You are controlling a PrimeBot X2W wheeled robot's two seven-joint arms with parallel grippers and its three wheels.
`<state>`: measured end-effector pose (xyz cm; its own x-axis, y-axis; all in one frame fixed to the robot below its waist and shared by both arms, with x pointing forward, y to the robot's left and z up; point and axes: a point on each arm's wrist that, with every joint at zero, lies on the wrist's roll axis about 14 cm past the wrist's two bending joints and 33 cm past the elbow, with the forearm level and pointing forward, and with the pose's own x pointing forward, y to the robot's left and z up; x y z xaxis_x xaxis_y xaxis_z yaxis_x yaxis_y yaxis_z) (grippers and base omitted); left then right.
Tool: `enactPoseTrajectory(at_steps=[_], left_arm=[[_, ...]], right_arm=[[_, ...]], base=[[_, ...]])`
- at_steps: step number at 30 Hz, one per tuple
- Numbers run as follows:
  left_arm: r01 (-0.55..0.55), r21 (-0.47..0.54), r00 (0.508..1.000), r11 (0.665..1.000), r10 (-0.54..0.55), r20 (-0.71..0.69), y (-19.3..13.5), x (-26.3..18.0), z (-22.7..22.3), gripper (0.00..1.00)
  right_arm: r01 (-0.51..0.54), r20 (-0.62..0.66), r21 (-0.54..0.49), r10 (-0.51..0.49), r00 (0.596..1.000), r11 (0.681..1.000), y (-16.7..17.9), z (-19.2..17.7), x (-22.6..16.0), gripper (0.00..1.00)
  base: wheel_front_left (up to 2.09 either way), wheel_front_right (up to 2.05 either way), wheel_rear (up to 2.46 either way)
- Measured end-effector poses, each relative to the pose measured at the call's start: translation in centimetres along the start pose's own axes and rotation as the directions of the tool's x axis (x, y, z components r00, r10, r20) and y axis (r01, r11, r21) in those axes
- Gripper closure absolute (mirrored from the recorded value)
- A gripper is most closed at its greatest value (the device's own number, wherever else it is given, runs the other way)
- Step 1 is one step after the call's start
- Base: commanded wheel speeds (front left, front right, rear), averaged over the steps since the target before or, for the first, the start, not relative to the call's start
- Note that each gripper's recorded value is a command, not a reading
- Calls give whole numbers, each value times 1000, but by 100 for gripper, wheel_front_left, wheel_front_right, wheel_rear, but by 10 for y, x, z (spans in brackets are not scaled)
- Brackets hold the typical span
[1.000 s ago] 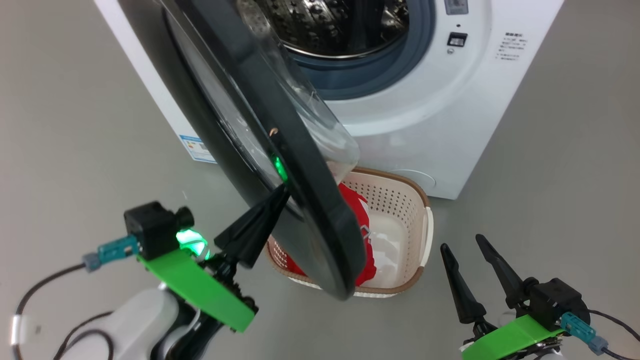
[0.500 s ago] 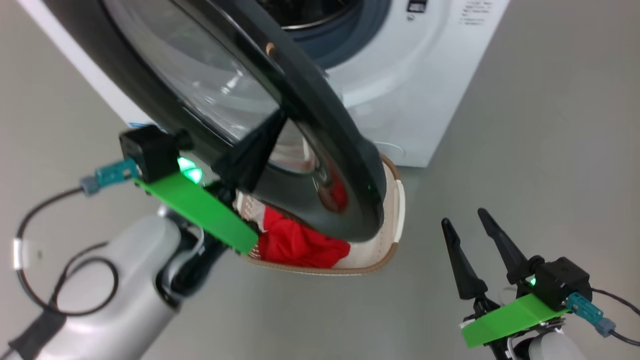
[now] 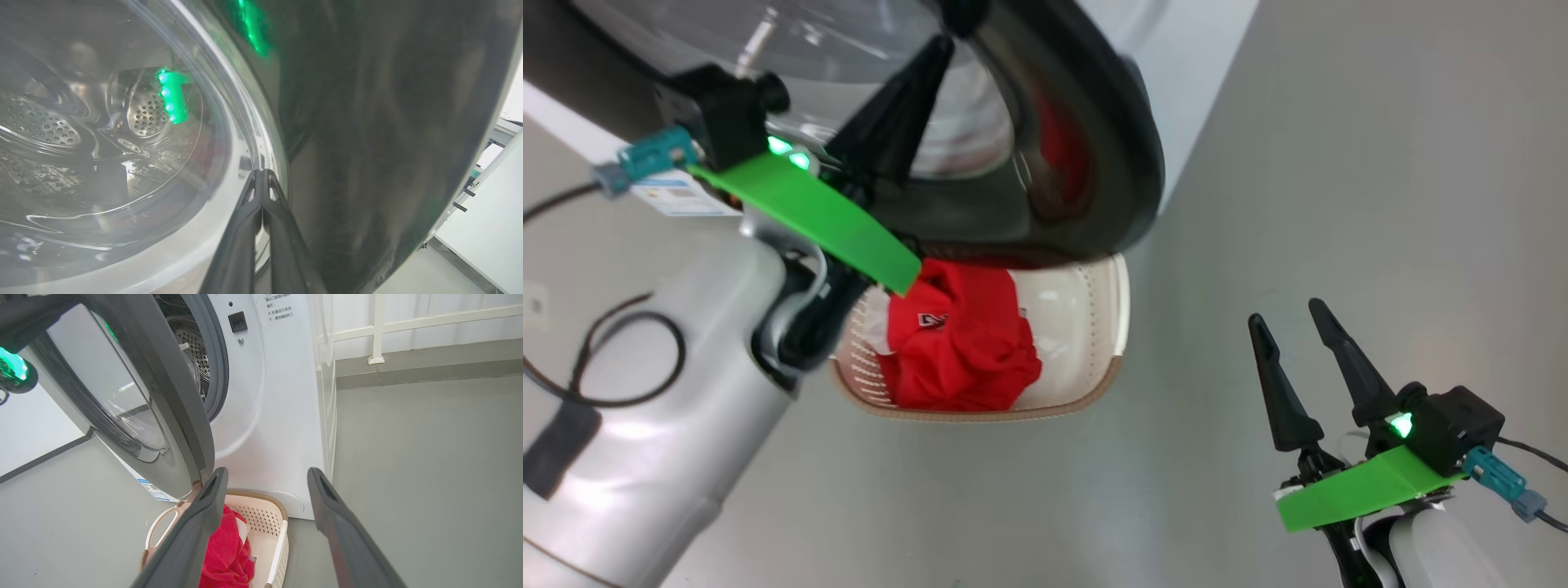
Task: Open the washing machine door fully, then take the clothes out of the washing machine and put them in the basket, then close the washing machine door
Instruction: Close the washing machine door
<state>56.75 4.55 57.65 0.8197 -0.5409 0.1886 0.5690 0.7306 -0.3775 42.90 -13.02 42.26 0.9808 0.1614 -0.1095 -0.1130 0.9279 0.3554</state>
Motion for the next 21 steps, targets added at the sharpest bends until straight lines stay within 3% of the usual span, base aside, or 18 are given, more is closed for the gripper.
enactPoseTrajectory(at_steps=[12,21], left_arm=[[-34,-26,999,999,34,-5,20,26,-14,100],[-63,-33,998,997,63,-11,25,18,-16,100]], right_arm=[[53,4,2,-53,999,999,-19,1,-1,0],[52,16,1,-52,999,999,-18,6,-2,0]], base=[[0,0,0],[0,0,0]])
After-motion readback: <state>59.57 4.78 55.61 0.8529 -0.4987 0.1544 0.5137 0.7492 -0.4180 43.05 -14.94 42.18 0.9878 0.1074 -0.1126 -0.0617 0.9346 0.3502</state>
